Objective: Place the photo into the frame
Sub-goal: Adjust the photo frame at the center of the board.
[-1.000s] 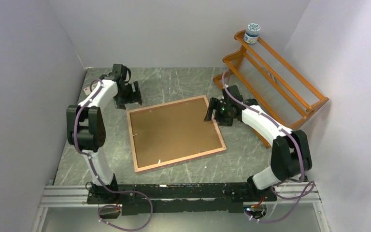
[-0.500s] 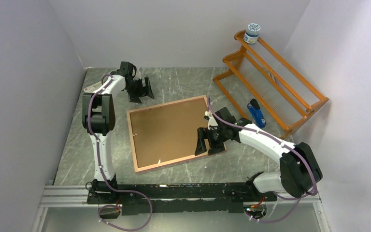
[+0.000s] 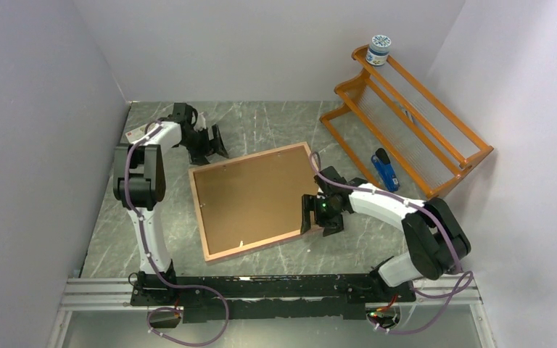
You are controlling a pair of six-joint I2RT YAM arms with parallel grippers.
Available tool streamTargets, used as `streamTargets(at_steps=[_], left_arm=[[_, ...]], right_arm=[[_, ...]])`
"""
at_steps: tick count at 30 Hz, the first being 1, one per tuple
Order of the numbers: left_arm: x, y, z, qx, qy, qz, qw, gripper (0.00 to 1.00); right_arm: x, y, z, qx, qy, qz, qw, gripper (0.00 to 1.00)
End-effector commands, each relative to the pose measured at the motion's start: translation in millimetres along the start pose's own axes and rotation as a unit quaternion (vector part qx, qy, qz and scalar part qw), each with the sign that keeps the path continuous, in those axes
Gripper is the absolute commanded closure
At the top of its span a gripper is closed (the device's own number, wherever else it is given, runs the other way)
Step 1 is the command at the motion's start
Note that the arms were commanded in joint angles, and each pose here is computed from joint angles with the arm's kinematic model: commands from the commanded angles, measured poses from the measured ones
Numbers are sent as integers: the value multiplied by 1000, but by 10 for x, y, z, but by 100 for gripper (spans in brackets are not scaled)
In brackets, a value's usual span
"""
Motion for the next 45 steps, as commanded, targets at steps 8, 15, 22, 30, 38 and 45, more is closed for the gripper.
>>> streamTargets(at_steps=[8,15,22,30,38,45], left_arm=[[-17,-751,-204,56,6,-50,997,11],[-127,-1178,-272,79,-26,-119,989,11],[-163,-1555,-343,97,-33,-148,984,13],[-283,-1841,-353,101,-46,-169,979,15],[-253,-1980,-415,85,-18,-176,981,15],[-259,-1856,-467,73,-3,-165,984,15]], right_arm=[[96,1122,-87,-159,-15,73,984,20],[100,1675,-53,-195,0,145,970,21],[303,2072,53,-198,20,159,967,23],[524,2390,95,-193,55,127,971,27],[427,2517,-276,-245,-53,107,962,19],[141,1928,-453,-200,-100,93,970,16]])
Point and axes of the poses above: each gripper's point midway between its finger pads, its own z axis out along the fingers, its own x axis along the line the jaws close on, y = z × x, the point moved 7 cm from there along -z, back along the fingers, and after that the axes turned 10 degrees about z, right-handed, at the moved point
